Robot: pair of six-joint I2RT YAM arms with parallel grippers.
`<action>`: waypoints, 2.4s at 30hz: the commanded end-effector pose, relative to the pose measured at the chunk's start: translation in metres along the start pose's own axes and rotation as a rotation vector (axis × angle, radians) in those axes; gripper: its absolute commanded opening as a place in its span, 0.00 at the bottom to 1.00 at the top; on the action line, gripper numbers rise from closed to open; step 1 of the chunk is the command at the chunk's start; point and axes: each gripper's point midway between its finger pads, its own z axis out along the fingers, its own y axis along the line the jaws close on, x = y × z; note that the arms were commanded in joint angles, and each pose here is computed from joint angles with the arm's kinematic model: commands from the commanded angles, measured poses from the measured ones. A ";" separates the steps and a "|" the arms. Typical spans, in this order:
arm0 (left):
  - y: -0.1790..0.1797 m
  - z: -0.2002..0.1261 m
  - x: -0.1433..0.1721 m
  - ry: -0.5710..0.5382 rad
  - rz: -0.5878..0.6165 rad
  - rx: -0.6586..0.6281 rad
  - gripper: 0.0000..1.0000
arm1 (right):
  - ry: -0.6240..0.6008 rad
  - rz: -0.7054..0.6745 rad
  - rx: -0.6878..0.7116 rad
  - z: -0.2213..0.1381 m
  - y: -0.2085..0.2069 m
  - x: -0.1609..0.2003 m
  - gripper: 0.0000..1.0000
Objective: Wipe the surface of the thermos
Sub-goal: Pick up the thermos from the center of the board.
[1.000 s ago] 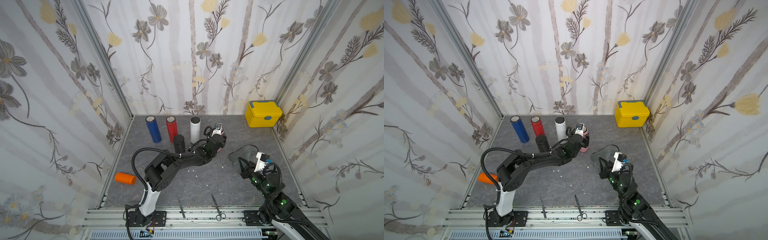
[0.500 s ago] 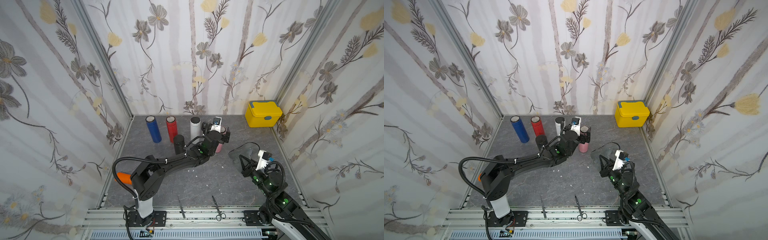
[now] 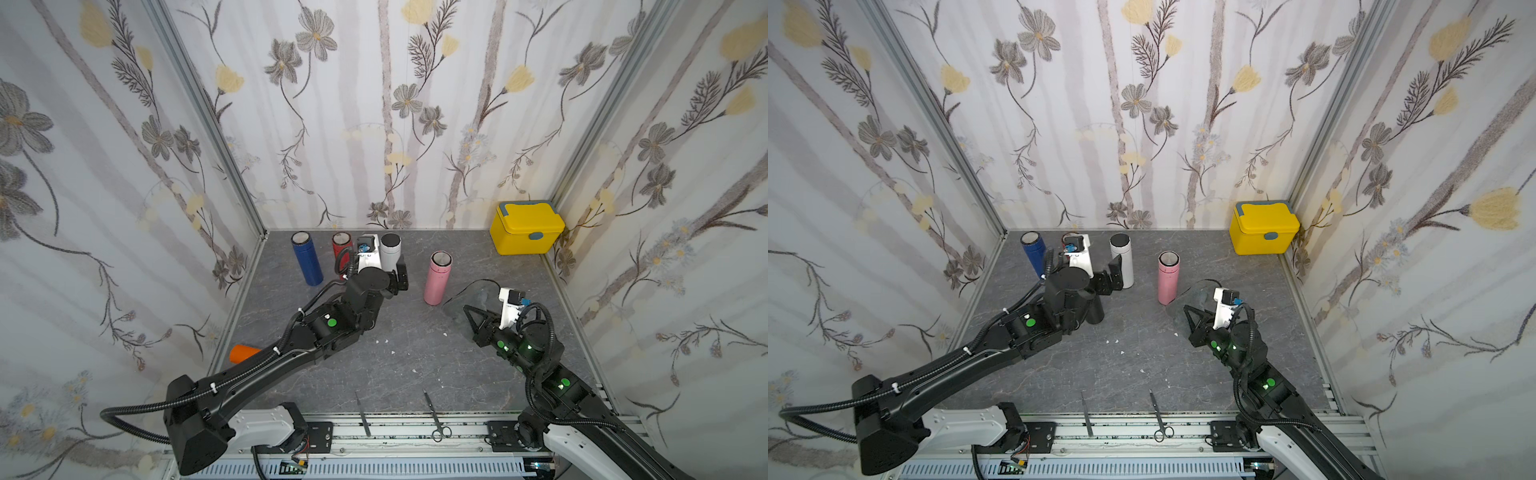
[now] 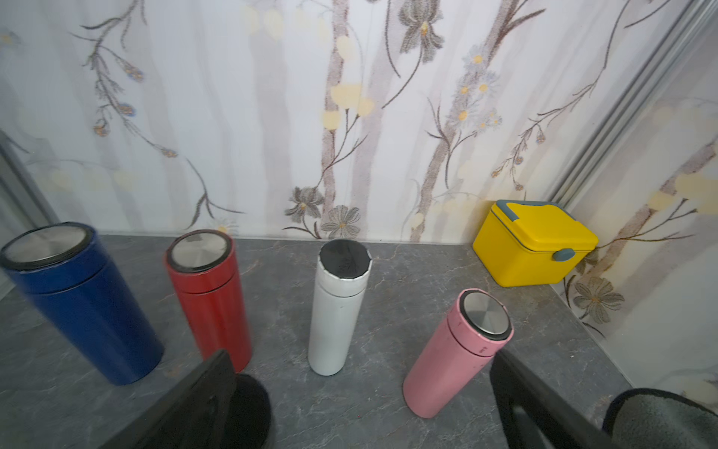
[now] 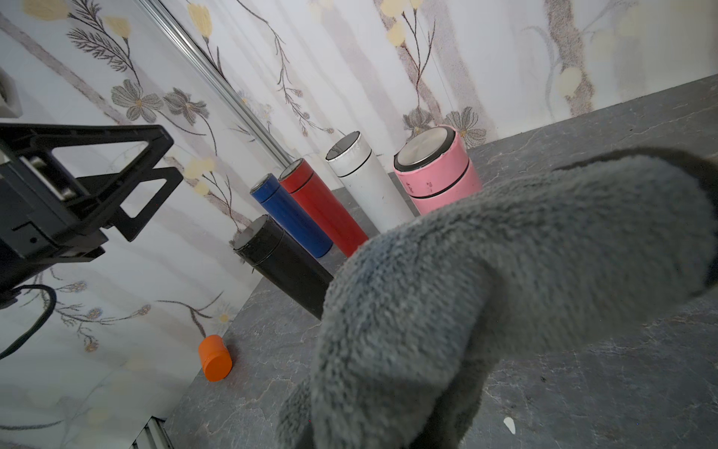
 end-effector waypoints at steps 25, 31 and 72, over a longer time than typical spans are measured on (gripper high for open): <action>0.097 -0.002 0.077 -0.031 -0.057 -0.053 1.00 | 0.031 0.025 -0.287 0.054 0.089 -0.047 0.00; 0.092 0.007 0.087 -0.060 -0.030 0.005 1.00 | 0.034 0.007 -0.343 0.066 0.115 -0.065 0.00; 0.090 0.066 0.114 -0.029 0.075 0.022 0.79 | 0.275 0.000 -0.452 0.182 0.162 -0.022 0.00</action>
